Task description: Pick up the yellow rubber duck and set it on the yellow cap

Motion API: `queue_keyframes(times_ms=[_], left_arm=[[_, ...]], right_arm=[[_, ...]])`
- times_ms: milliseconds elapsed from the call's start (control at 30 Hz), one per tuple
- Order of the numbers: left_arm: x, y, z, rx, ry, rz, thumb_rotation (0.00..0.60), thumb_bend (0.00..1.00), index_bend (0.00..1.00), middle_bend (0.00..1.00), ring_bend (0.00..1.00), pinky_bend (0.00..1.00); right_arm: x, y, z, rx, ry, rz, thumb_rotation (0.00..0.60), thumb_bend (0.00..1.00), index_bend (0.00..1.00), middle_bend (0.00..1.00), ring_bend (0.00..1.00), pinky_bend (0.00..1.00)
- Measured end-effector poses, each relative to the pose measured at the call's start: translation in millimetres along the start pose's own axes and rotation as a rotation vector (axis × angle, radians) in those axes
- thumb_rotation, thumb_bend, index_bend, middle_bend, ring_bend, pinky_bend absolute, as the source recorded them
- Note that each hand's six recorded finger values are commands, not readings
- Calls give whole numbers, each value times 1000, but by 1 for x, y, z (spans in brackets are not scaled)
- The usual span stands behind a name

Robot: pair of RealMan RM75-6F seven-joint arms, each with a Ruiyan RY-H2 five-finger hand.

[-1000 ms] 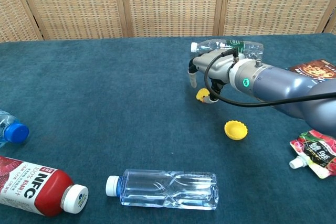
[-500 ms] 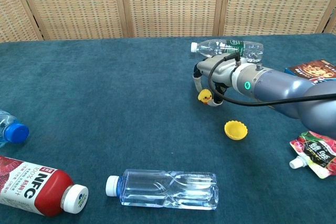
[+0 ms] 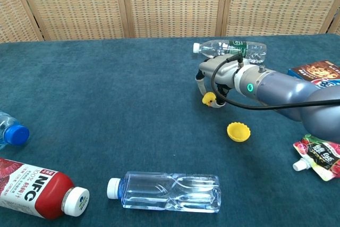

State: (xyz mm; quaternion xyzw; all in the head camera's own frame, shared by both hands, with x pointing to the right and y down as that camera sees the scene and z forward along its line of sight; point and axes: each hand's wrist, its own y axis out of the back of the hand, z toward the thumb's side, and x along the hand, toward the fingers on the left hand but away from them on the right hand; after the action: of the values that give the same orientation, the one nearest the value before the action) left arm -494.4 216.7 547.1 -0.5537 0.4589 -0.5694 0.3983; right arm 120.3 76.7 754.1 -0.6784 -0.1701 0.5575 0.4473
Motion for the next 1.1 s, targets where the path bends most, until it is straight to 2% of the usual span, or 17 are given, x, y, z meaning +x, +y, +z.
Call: queue_keyframes(times_ms=[367,633,900,1100], left_arm=[[-1,0,3,-8,-14,-2,600,87,0,0,0,0],[-4,0,10,-23,-49,-5,600,87,0,0,0,0],[-9,0,18,-23,-78,-6,600,87,0,0,0,0],[-10,0,19,-21,-80,-4,600,87,0,0,0,0]], right_arm=[[17,21,8,17,22,-65,600,286,529,197,0,17],[74,32,14,11,46,-114,600,286,528,197,0,17],[127,15,4,40,35,-101,600,285,529,197,0,17],[135,10,7,26,46,-96,600,285,529,197,0,17]])
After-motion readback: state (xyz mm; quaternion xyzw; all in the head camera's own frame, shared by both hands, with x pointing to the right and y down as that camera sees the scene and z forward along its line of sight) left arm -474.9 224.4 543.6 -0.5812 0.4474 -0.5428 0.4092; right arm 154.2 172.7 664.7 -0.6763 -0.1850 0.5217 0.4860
